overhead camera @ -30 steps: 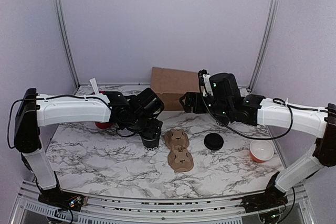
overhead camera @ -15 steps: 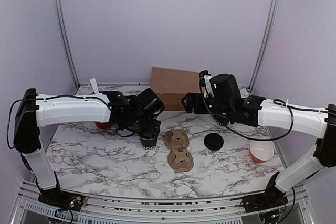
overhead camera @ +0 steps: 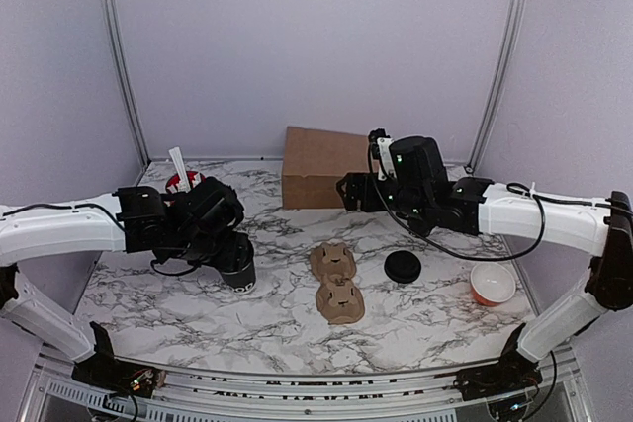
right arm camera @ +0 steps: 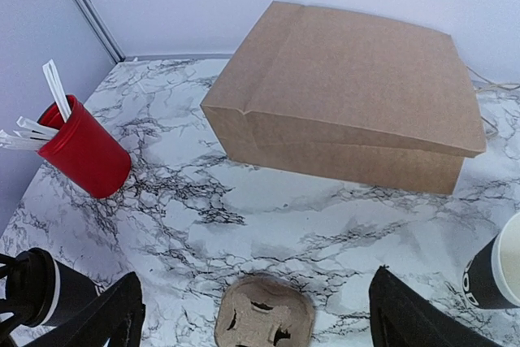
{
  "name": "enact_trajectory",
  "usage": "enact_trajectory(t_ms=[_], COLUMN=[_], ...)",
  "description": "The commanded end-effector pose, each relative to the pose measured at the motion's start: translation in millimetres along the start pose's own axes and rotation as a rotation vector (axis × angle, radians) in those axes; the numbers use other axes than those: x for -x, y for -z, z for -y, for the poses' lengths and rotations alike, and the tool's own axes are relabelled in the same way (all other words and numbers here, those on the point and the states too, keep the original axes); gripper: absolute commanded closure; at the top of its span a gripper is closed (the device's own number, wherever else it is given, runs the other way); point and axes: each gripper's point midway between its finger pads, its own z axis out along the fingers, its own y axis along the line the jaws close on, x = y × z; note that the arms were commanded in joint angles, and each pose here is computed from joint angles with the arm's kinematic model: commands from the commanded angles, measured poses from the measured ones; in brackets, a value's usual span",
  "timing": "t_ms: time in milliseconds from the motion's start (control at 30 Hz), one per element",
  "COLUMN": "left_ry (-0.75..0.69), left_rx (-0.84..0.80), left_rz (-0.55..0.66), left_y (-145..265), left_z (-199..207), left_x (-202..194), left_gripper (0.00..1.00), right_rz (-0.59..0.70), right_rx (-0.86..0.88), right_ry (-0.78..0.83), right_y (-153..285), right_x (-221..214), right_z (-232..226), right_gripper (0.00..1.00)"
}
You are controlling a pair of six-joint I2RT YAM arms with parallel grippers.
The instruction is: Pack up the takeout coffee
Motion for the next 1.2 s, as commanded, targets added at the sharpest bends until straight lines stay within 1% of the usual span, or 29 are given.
enact_trajectory(t_ms=[0,167,433,533,667,833,867,1000,1100,1167], left_ry=[0.112,0.211,0.339,0.374,0.397,0.436,0.438,0.447,0.453,0.454], left_rx=[0.096,0.239,0.415,0.439,0.460,0.433,0.434,0.426,0.419,0.411], left_rz=[-0.011,-0.018,-0.033,-0.060,-0.056,-0.047,-0.047,-0.033,-0.009,0.010], left_y=[9.5,9.7,8.1,3.6,2.8,2.5,2.9,6.4,11.3,16.2], left_z=[-48.1,-108.6,-189.6,-207.6,-222.4,-226.8,-227.5,-227.6,-227.2,-226.9], left_x=[-18.5,-30.6,-37.7,-41.6,-40.9,-40.5,-41.2,-40.9,-36.3,-31.3], left_gripper=[0.37,0.37,0.36,0.36,0.35,0.33,0.31,0.17,0.02,0.01], right_rz=[0.049,0.051,0.059,0.056,0.054,0.046,0.042,0.037,0.036,0.036], right_rx=[0.021,0.028,-0.001,-0.002,0.004,0.015,0.017,0.015,0.011,0.008], right_ry=[0.013,0.006,0.023,0.031,0.039,0.049,0.048,0.046,0.046,0.047], right_y=[-7.6,-8.8,-2.8,-2.2,-1.5,-1.2,-1.7,-2.1,-1.9,-1.3], right_x=[24.9,26.2,27.6,27.3,28.4,27.9,26.5,24.7,25.0,26.3], right_z=[-10.0,-12.2,-5.8,-5.5,-7.0,-9.2,-9.3,-8.7,-8.2,-8.0], right_gripper=[0.07,0.07,0.07,0.07,0.07,0.07,0.07,0.06,0.06,0.06])
